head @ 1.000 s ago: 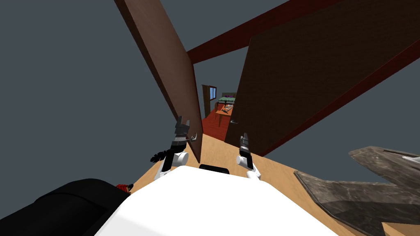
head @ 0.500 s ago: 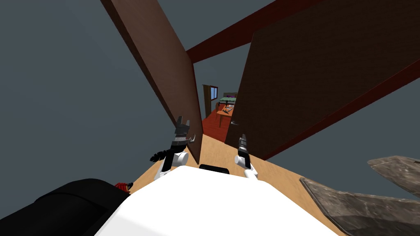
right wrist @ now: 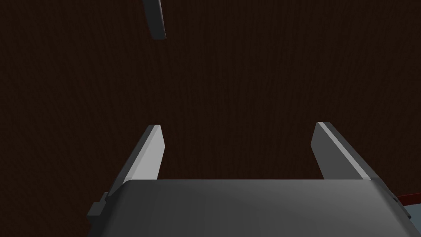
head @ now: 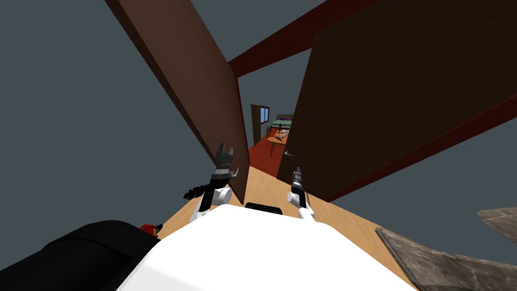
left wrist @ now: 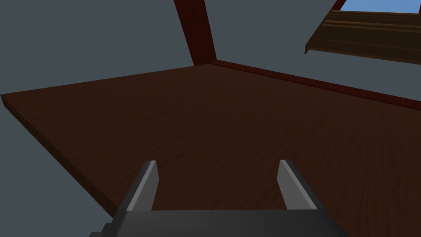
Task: Pull the door open
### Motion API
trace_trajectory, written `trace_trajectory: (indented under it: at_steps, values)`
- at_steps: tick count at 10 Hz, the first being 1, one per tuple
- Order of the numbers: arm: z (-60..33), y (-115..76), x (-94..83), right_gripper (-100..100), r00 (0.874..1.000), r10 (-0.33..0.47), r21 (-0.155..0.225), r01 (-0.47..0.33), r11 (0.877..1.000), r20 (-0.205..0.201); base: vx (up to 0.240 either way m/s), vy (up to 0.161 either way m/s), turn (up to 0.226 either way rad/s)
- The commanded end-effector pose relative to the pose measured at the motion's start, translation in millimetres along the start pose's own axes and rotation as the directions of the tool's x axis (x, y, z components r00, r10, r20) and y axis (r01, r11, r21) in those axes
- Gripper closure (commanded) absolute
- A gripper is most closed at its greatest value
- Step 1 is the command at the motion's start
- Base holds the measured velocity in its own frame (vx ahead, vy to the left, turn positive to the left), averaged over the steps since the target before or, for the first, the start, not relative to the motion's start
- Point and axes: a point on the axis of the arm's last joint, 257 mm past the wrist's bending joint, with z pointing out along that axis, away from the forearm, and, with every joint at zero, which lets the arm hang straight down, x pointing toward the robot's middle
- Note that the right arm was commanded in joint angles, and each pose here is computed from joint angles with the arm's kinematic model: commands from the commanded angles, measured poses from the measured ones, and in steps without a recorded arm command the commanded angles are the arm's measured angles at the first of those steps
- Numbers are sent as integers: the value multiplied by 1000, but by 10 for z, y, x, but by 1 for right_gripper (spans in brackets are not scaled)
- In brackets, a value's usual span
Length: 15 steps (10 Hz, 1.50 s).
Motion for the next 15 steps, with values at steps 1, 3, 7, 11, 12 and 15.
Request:
trace_trajectory:
  at_steps: [1,3,7,11,12,15]
  values:
    - [-27,-81,18,-100,1000,-2,19,2,1000,7,83,-52,44]
    - [-57,-176,45,-100,1000,-4,42,3,999,13,84,-42,33]
    - [-157,-416,138,-100,1000,-8,102,5,995,27,113,-46,34]
    - [-262,-593,245,-100,999,-9,152,4,988,35,181,-52,12]
    - [-270,-604,254,-100,999,-9,155,3,988,35,123,-3,1]
    - [-261,-645,160,-100,999,-26,165,20,986,33,32,13,-34]
